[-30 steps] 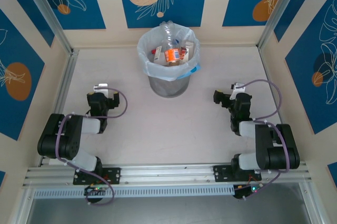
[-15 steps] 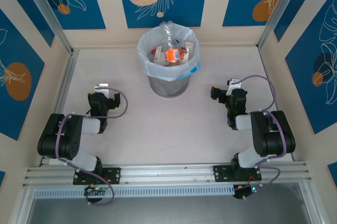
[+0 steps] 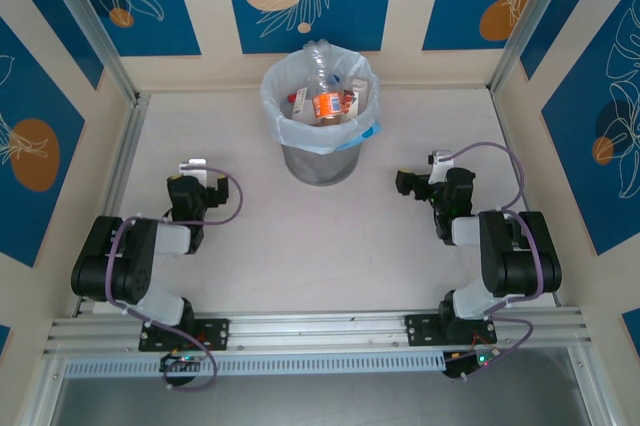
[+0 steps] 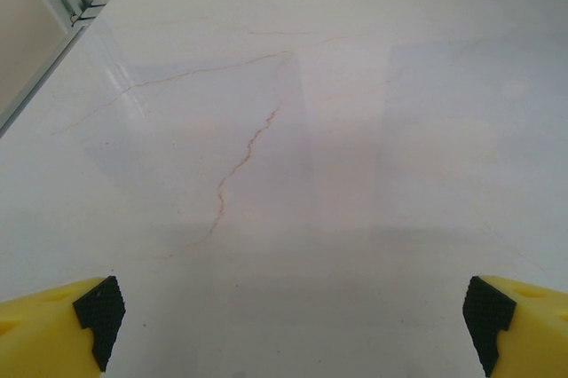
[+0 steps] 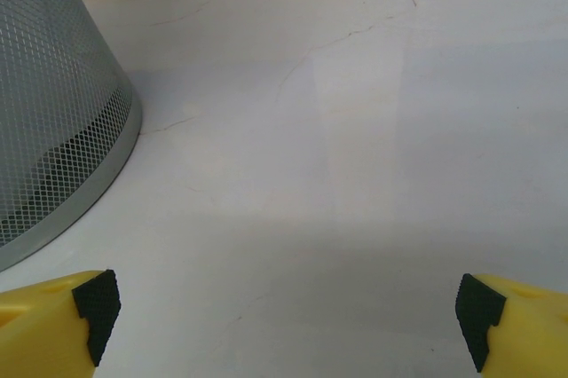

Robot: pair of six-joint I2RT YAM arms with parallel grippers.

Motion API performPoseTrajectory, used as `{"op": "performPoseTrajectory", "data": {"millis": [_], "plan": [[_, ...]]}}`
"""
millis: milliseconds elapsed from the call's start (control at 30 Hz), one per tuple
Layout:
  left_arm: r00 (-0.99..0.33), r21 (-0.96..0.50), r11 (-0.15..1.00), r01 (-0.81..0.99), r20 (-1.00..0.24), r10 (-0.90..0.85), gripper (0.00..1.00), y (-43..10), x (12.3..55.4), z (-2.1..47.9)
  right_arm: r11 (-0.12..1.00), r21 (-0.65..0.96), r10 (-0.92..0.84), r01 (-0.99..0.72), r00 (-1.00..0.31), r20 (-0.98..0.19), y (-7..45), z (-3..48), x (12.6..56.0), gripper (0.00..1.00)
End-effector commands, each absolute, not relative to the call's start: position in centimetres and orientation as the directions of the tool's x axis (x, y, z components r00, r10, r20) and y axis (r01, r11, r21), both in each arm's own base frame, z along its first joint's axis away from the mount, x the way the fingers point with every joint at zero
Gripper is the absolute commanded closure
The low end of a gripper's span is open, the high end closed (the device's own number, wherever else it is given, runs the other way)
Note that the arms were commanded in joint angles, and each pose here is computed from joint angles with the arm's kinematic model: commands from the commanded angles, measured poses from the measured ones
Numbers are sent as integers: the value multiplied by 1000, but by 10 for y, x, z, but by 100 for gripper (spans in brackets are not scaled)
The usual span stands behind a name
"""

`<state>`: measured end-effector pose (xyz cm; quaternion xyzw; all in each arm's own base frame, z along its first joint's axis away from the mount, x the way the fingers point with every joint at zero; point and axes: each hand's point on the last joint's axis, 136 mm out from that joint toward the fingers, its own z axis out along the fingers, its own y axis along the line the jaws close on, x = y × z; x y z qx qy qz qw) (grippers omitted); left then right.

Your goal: Put the plastic bottles in the bin

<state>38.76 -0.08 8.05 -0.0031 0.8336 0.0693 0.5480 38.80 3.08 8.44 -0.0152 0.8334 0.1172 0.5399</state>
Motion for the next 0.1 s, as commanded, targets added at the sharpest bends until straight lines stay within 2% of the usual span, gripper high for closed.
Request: {"op": "performPoseTrajectory", "data": {"millis": [0, 67], "plan": [[-368, 105, 993, -58, -927, 77, 1, -7, 393, 90, 969, 160, 77, -188, -389, -918, 35, 95, 395, 1], [-366, 105, 993, -59, -928, 76, 1, -7, 393, 90, 969, 160, 77, -186, -389, -918, 35, 95, 395, 1]]}}
